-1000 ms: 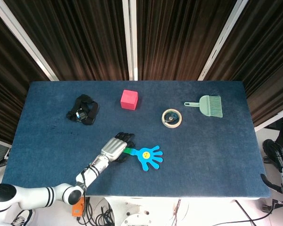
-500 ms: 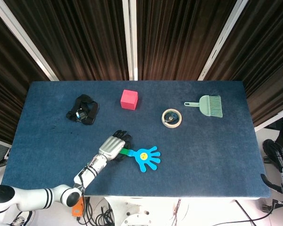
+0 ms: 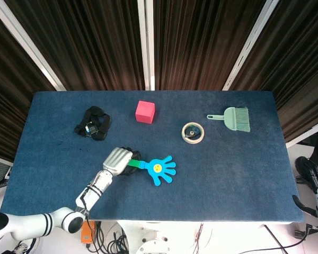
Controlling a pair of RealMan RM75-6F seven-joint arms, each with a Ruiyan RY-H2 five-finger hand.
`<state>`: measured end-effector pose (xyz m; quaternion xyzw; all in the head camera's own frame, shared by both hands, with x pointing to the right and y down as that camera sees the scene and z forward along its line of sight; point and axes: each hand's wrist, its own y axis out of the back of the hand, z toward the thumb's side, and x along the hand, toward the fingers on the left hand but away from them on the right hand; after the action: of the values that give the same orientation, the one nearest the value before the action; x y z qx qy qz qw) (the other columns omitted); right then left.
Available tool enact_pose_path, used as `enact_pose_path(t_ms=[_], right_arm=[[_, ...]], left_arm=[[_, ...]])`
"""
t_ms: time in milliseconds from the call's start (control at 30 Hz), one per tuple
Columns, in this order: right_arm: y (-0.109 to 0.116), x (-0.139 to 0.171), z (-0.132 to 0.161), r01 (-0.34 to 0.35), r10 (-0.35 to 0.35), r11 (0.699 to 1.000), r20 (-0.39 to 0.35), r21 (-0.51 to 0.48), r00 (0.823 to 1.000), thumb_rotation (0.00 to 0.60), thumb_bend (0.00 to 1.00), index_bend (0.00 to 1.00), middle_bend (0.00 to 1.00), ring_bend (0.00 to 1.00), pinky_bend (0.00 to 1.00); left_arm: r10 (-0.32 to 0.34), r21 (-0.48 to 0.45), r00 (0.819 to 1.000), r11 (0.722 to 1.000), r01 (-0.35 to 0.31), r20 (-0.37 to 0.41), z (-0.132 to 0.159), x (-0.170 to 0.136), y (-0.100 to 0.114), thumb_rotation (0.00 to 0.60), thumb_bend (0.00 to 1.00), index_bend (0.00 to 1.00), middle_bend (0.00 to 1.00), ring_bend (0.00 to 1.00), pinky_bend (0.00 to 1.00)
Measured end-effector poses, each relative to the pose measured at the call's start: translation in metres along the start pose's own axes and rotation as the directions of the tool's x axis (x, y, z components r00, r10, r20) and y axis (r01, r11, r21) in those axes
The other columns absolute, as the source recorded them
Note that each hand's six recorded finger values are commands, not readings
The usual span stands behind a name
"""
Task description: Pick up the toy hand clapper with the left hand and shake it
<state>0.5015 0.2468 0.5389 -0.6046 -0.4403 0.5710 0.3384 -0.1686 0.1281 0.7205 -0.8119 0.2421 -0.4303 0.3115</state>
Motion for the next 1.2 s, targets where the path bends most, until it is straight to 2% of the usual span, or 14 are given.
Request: enact_pose_path(t_ms=[67,267,400,567,667,833,967,1067,1200], right_arm=[[0.0,0.0,0.001,0.0,0.0,1.0,-0.001,-0.001,1.0,0.6,0.2,0.0,0.0,0.0,0.0],[0.001,0.0,0.003,-0.001,0.001,1.0,-0.006,0.0,1.0,0.6,0.19,0.0,0.0,0.0,0.0],[0.001,0.0,0.002,-0.001,0.001,1.0,-0.003,0.001,1.0,0.6,0.21,0.0,0.0,0.0,0.0],[0.0,0.0,0.002,-0.003,0.003,1.0,0.0,0.001,1.0,0.6,0.21,0.0,0.0,0.0,0.0],[0.001,0.0,0.002,-0.003,0.003,1.0,0.001,0.001,1.0,0.6,0.21,0.0,0.0,0.0,0.0],[0.001,-0.001,0.001,0.0,0.0,1.0,0.003,0.001,1.0,0.6,0.22,0.0,0.0,0.0,0.0],[0.001,-0.001,0.001,-0.004,0.004,1.0,0.005,-0.001,1.0,0.6,0.22,0.0,0.0,0.0,0.0],[0.0,-0.001,0.0,-0.006,0.006,1.0,0.008,-0.001,1.0,0.6,0.22,0.0,0.0,0.0,0.0],[-0.002,-0.002,0.0,-0.013,0.013,1.0,0.009,-0.001,1.0,0.6,0.22,0.0,0.0,0.0,0.0]], left_arm=[[-0.006,0.019,1.0,1.0,0.006,-0.001,-0.004,-0.003,0.002,0.6,0.36,0.72,0.72,0.57,0.71],[-0.054,0.063,0.999,0.997,0.055,-0.005,-0.011,-0.007,0.0,0.6,0.36,0.71,0.78,0.79,0.83],[-0.099,0.077,0.995,0.992,0.1,-0.025,-0.017,-0.01,-0.004,0.6,0.36,0.65,0.82,0.88,0.89],[-0.162,0.096,0.986,0.981,0.166,-0.045,-0.023,-0.013,-0.01,0.6,0.33,0.47,0.84,0.91,0.9],[-0.182,0.093,0.982,0.978,0.186,-0.052,-0.023,-0.013,-0.011,0.6,0.31,0.43,0.86,0.92,0.91],[-0.18,0.049,0.982,0.982,0.182,-0.056,-0.018,-0.012,-0.008,0.6,0.31,0.43,0.91,0.94,0.92],[-0.168,-0.012,0.983,0.986,0.168,-0.07,-0.015,-0.009,-0.006,0.6,0.31,0.5,0.92,0.94,0.92],[-0.167,-0.046,0.983,0.985,0.164,-0.073,-0.011,-0.008,-0.007,0.6,0.3,0.53,0.91,0.93,0.91],[-0.168,-0.11,0.984,0.981,0.16,-0.063,0.0,-0.005,-0.01,0.6,0.3,0.53,0.86,0.87,0.88]])
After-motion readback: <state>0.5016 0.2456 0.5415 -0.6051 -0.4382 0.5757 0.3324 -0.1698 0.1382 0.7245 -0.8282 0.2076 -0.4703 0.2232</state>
